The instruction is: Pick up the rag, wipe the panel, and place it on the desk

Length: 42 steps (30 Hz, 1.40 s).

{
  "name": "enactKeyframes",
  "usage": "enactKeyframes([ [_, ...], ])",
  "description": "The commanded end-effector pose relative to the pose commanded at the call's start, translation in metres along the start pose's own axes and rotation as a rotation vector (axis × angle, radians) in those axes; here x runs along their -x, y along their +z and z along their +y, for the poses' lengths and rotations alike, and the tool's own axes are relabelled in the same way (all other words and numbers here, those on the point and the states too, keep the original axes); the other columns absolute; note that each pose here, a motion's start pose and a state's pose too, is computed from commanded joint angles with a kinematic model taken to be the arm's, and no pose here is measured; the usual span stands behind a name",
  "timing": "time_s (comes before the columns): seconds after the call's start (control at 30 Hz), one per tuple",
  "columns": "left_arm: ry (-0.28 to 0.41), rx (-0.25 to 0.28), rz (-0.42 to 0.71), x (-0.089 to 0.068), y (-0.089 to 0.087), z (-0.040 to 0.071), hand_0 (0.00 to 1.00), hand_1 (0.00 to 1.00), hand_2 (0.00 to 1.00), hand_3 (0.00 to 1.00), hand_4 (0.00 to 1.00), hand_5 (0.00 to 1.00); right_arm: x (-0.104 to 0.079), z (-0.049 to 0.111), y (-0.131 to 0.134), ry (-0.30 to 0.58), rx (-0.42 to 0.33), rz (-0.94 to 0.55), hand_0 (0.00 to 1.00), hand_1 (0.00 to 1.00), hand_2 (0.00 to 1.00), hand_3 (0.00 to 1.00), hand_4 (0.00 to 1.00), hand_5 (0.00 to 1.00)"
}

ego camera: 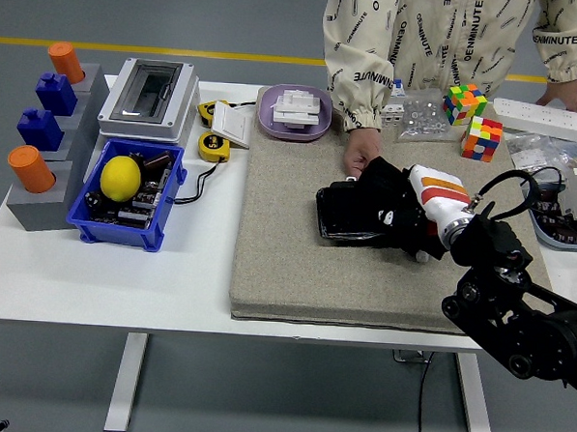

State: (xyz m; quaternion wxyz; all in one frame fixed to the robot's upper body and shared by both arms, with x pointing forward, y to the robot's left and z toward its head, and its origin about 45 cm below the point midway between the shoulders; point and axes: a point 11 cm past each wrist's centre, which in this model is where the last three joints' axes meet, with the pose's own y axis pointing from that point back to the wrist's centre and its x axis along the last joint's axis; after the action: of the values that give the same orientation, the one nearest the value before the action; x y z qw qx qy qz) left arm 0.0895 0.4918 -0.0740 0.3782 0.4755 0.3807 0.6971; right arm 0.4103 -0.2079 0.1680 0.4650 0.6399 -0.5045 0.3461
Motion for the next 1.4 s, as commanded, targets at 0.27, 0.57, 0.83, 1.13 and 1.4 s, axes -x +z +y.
enactKeyframes([
  [0.27, -0.001, 0.003, 0.004, 0.000, 0.001, 0.000, 0.653, 0.661, 0.695, 0.581, 0.676, 0.439, -0.015, -0.001, 0.029, 0.028, 0.053, 0.033, 0.353, 0.452, 0.515, 0.534, 0.853, 0.201],
  [0.57, 0.000, 0.003, 0.007, 0.000, 0.001, 0.000, 0.653, 0.660, 0.695, 0.581, 0.676, 0.439, -0.033, -0.002, 0.060, 0.067, 0.124, 0.042, 0.354, 0.452, 0.515, 0.534, 0.853, 0.201],
  [0.83, 0.000, 0.003, 0.008, 0.000, 0.001, 0.000, 0.653, 0.661, 0.696, 0.580, 0.676, 0.440, -0.045, -0.001, 0.081, 0.093, 0.174, 0.039, 0.353, 0.452, 0.515, 0.534, 0.853, 0.201],
  [1.13, 0.000, 0.004, 0.008, 0.000, 0.001, 0.000, 0.652, 0.660, 0.696, 0.580, 0.675, 0.438, -0.048, -0.002, 0.082, 0.102, 0.180, 0.033, 0.353, 0.452, 0.515, 0.534, 0.854, 0.200],
  [1.4, -0.001, 0.002, 0.007, 0.000, 0.000, 0.000, 0.652, 0.661, 0.696, 0.580, 0.675, 0.438, -0.041, -0.003, 0.068, 0.091, 0.154, 0.020, 0.353, 0.452, 0.515, 0.534, 0.854, 0.201],
])
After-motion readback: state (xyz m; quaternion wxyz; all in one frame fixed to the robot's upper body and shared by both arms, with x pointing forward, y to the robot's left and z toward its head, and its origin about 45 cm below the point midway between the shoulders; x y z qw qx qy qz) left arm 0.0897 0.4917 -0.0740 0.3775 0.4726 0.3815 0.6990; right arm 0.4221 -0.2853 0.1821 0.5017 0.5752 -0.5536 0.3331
